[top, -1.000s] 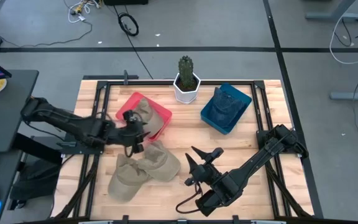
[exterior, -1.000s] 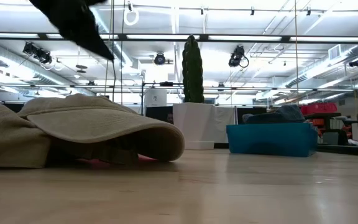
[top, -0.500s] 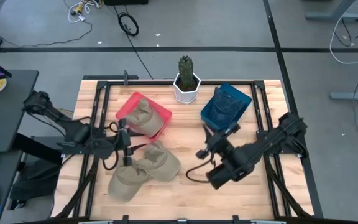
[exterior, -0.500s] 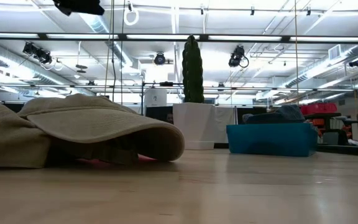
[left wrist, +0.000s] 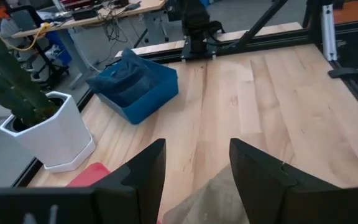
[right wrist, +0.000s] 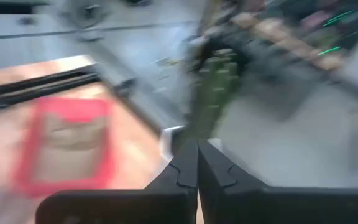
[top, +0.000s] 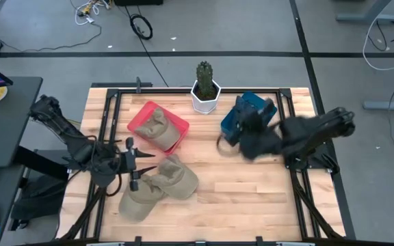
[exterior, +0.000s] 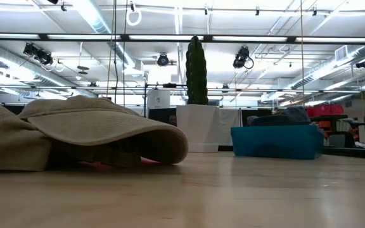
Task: Pick & Place hat
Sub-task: Put the left brown cap into the red bin
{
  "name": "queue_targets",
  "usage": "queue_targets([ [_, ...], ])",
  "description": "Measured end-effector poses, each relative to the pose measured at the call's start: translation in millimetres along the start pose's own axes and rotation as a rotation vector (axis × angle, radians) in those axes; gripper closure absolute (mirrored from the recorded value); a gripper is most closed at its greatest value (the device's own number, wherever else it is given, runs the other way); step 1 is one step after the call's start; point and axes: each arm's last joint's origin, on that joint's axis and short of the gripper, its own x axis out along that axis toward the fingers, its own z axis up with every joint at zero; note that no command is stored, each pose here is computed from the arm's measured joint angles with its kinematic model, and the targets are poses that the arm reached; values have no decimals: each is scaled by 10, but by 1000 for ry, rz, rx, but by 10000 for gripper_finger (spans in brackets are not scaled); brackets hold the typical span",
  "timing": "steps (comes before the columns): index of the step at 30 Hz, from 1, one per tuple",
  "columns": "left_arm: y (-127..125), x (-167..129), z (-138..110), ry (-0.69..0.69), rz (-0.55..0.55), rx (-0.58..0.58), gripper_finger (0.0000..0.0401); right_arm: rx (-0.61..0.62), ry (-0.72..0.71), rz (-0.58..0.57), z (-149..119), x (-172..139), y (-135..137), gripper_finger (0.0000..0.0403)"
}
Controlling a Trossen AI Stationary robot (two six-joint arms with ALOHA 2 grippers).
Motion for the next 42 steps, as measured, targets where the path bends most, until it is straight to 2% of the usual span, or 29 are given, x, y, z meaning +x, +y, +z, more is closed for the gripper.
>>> queue_targets([
  [4,-30,-36,-5,-7,-15,4,220,51,3,268,288,179,-186,401],
  [9,-73,-91,-20,-11,-41,-5,220,105,-243,620,619,300,-234,402],
  [12,-122,-123,-73,-13,-57,-9,220,124,-368,808,656,394,-229,402],
  [14,-163,-137,-175,-9,-59,23,220,123,-396,883,571,489,-242,402],
  [20,-204,-205,-221,-34,-47,47,220,185,-479,959,39,662,-383,403],
  [25,-209,-215,-219,-41,-44,49,220,222,-595,960,-558,601,-545,403],
  [30,-206,-214,-217,-44,-34,47,220,338,-717,958,-1073,482,-748,403],
  [33,-199,-215,-215,-52,-13,47,220,382,-748,916,-1314,429,-854,403],
  [42,-198,-214,-220,-49,-10,50,220,387,-822,873,-1915,340,-985,403],
])
